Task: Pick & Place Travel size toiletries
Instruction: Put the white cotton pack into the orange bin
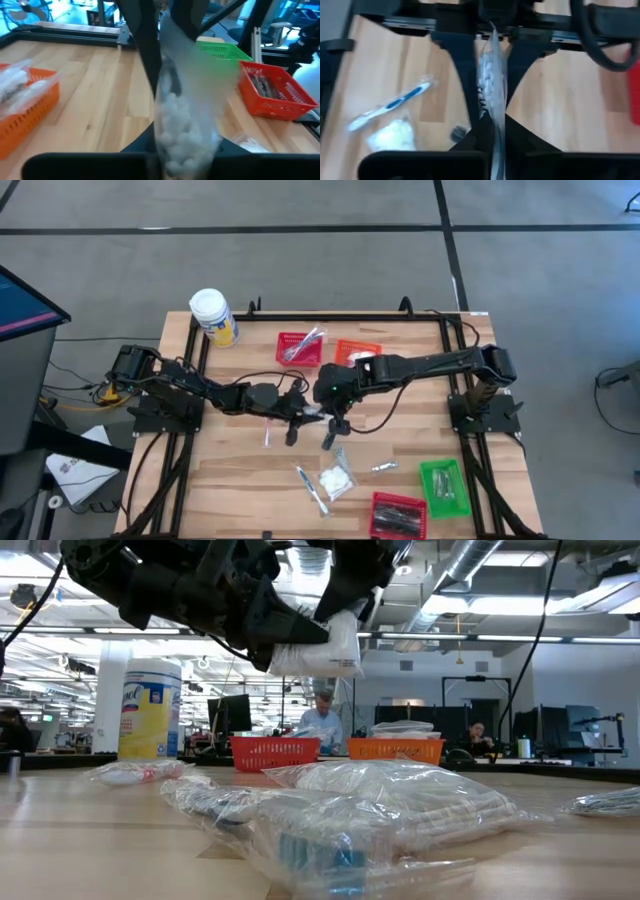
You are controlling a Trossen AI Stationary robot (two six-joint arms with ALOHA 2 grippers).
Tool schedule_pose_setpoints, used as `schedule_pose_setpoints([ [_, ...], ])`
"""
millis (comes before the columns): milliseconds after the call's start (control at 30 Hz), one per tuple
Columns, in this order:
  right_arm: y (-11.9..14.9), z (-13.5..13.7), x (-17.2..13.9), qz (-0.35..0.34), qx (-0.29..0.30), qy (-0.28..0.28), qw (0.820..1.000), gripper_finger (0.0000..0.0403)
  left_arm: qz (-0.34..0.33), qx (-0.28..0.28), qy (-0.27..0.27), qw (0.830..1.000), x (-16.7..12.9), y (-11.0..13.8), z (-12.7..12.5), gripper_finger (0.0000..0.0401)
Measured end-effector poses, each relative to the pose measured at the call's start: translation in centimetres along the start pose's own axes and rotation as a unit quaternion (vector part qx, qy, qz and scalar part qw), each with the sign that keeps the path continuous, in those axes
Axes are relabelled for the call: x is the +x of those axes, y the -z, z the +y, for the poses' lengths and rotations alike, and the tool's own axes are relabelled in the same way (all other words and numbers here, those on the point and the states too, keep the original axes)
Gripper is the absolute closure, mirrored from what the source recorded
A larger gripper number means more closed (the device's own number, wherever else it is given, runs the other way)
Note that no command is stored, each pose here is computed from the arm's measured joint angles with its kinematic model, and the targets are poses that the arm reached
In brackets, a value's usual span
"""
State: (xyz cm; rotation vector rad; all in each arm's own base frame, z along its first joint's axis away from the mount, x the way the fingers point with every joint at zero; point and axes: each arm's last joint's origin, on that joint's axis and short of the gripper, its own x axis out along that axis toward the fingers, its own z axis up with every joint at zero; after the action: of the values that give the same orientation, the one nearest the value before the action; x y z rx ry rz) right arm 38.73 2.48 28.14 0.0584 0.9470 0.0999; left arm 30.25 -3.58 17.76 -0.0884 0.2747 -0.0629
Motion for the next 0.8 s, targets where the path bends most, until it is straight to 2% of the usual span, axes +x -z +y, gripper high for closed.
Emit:
schedule_pose_setpoints([
  [233, 0.0, -0.2, -1.3, -0.009, -0.006, 0.053, 0.999, 0.0396, -0.004, -0.001, -0.064, 0.998, -0.1, 0.2, 0.3, 0.0296],
  [367, -0.2, -0.2, -3.8, -0.034, -0.014, 0.078, 0.996, 0.04, -0.001, -0.003, -0.106, 0.994, -0.3, 0.6, 0.6, 0.0255],
  [533, 0.1, -0.7, -7.7, -0.058, -0.027, 0.148, 0.987, 0.04, -0.001, -0.014, -0.117, 0.993, -0.4, 0.7, 0.8, 0.0216],
  [667, 1.0, -2.4, -10.1, -0.061, -0.011, 0.206, 0.977, 0.0401, -0.001, -0.013, -0.115, 0.993, -0.4, 0.7, 0.7, 0.0203],
  [800, 2.7, -5.4, -11.1, -0.047, 0.025, 0.237, 0.97, 0.0401, -0.002, -0.013, -0.115, 0.993, -0.4, 0.7, 0.7, 0.0202],
])
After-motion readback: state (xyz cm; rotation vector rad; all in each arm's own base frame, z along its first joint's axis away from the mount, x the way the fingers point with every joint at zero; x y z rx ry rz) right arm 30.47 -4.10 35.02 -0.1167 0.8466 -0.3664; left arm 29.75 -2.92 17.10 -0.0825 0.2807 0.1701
